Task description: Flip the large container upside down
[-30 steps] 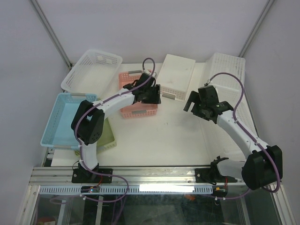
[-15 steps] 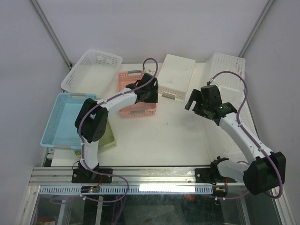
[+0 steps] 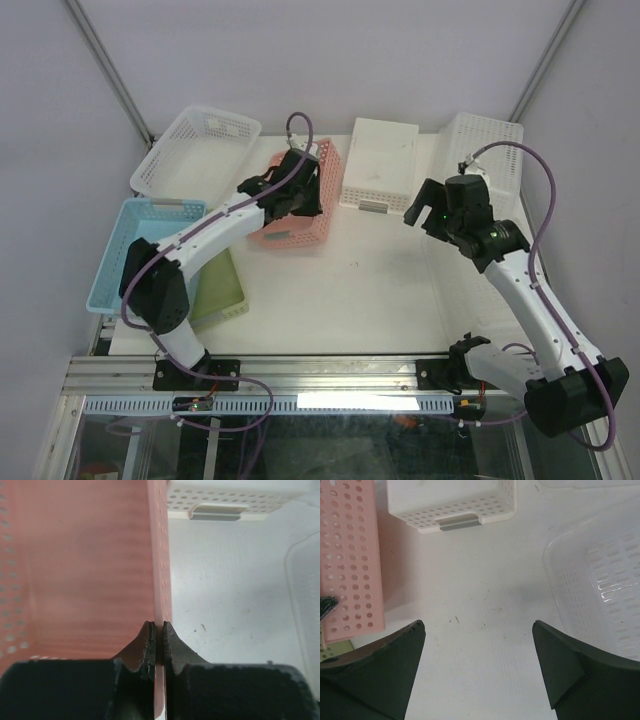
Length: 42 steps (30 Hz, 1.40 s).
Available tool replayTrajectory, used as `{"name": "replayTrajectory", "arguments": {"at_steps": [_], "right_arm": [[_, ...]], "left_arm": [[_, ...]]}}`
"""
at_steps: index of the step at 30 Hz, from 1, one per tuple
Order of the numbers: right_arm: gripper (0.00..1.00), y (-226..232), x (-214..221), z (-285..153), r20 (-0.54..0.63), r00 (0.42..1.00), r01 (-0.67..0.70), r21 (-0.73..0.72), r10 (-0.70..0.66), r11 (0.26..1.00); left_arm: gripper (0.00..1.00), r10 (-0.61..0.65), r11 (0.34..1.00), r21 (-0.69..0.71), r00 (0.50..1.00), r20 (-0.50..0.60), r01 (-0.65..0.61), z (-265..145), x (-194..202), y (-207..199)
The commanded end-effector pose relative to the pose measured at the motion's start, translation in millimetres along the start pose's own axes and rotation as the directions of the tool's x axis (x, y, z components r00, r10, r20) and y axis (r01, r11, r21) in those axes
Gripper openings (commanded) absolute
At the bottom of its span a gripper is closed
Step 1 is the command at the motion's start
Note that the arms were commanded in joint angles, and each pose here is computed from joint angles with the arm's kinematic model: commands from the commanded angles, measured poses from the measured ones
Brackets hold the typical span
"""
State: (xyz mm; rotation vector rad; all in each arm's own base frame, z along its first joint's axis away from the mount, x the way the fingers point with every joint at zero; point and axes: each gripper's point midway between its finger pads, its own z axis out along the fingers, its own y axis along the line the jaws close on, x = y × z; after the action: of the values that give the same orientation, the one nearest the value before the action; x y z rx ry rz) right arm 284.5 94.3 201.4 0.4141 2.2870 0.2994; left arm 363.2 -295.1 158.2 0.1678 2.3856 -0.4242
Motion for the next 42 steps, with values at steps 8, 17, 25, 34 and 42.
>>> {"name": "replayTrajectory", "arguments": {"at_steps": [8, 17, 25, 34, 42], "right_arm": [[0.92, 12.9, -59.7, -33.9, 0.2, 0.98, -0.002, -0.028, 0.007, 1.0], [0.93, -2.0, -98.6, -73.2, 0.364, 0.931, -0.05, 0.032, 0.035, 0.998], [0.94, -10.0, -112.4, -94.4, 0.431, 0.902, -0.061, 0.055, 0.031, 0.997], [0.94, -8.7, -101.8, -85.4, 0.398, 0.916, -0.06, 0.038, 0.04, 0.997], [0.94, -8.7, -100.5, -83.1, 0.395, 0.918, -0.057, 0.038, 0.037, 0.998]], "left_arm": [[0.0, -0.09, 0.874, 0.486, 0.984, 0.153, 0.005, -165.6, -58.2, -83.3], [0.0, -0.2, 0.622, 0.761, 0.977, -0.074, 0.185, -186.6, -22.7, -126.6], [0.0, -0.221, 0.321, 0.883, 0.934, -0.282, 0.342, -203.7, 1.2, -146.5], [0.0, -0.371, 0.227, 0.817, 0.823, -0.431, 0.53, -171.8, 10.1, -113.6], [0.09, -0.459, 0.401, 0.671, 0.771, -0.442, 0.624, -111.6, 40.2, -77.6]]}}
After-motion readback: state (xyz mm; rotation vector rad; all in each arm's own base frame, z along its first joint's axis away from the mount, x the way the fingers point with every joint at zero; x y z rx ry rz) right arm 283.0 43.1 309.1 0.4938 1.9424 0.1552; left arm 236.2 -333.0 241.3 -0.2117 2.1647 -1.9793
